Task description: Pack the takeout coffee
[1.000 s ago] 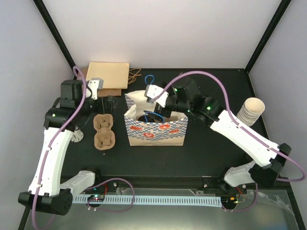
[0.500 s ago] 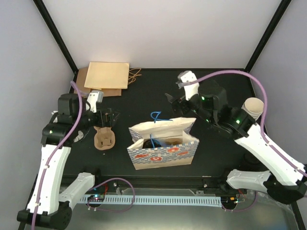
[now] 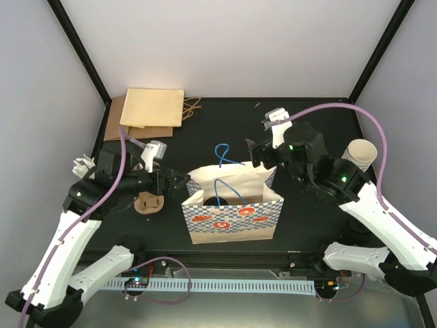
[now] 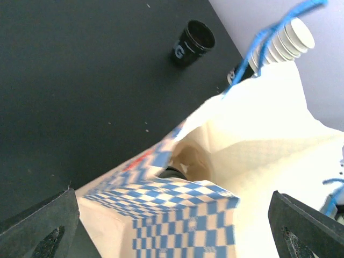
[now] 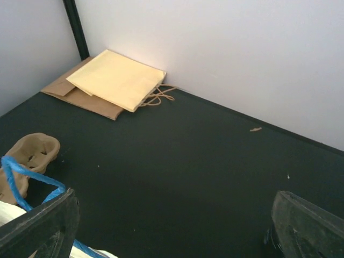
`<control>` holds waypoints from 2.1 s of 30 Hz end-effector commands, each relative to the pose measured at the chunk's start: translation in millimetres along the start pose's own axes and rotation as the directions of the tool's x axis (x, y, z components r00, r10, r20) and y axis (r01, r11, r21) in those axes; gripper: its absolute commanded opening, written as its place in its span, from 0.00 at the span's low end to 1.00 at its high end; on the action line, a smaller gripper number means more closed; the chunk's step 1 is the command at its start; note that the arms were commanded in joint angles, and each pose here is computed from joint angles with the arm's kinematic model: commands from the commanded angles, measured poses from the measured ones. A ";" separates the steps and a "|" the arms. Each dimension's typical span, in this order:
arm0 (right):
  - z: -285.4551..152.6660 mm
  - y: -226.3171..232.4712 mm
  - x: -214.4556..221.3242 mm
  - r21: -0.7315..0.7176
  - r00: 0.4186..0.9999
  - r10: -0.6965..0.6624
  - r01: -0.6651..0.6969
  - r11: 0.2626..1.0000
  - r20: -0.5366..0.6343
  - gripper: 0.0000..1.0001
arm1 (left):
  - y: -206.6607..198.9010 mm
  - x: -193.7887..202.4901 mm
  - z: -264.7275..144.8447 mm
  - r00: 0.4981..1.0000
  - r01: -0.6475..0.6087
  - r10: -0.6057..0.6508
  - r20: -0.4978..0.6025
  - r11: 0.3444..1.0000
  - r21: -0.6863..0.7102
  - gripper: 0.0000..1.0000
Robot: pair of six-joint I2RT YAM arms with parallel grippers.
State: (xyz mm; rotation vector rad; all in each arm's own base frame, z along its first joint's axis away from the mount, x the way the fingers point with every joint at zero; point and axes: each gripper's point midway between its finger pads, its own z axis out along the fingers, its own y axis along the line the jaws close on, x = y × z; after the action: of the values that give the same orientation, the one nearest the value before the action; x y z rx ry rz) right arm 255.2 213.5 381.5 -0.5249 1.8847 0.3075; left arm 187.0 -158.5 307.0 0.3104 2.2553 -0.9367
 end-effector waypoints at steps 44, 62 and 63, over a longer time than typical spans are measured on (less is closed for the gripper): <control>-40.7 6.9 14.4 -0.131 0.974 -0.225 0.222 0.966 -0.014 0.81 | -66.7 -13.0 106.5 0.754 -0.561 0.650 -0.098 0.713 0.421 0.43; -36.8 9.3 12.5 -0.136 0.972 -0.234 0.230 0.964 -0.010 0.82 | -50.3 -4.7 123.8 0.722 -0.577 0.676 -0.150 0.707 0.408 0.02; -36.7 8.6 12.1 -0.132 0.972 -0.233 0.230 0.964 -0.010 0.82 | -46.1 -7.3 125.1 0.717 -0.587 0.678 -0.162 0.713 0.383 0.02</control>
State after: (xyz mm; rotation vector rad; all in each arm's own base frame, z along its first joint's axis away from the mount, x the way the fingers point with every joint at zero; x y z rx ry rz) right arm 214.9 201.5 377.9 -0.8484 1.8357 0.2742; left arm 229.4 -277.9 272.4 1.3309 1.9959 -0.9268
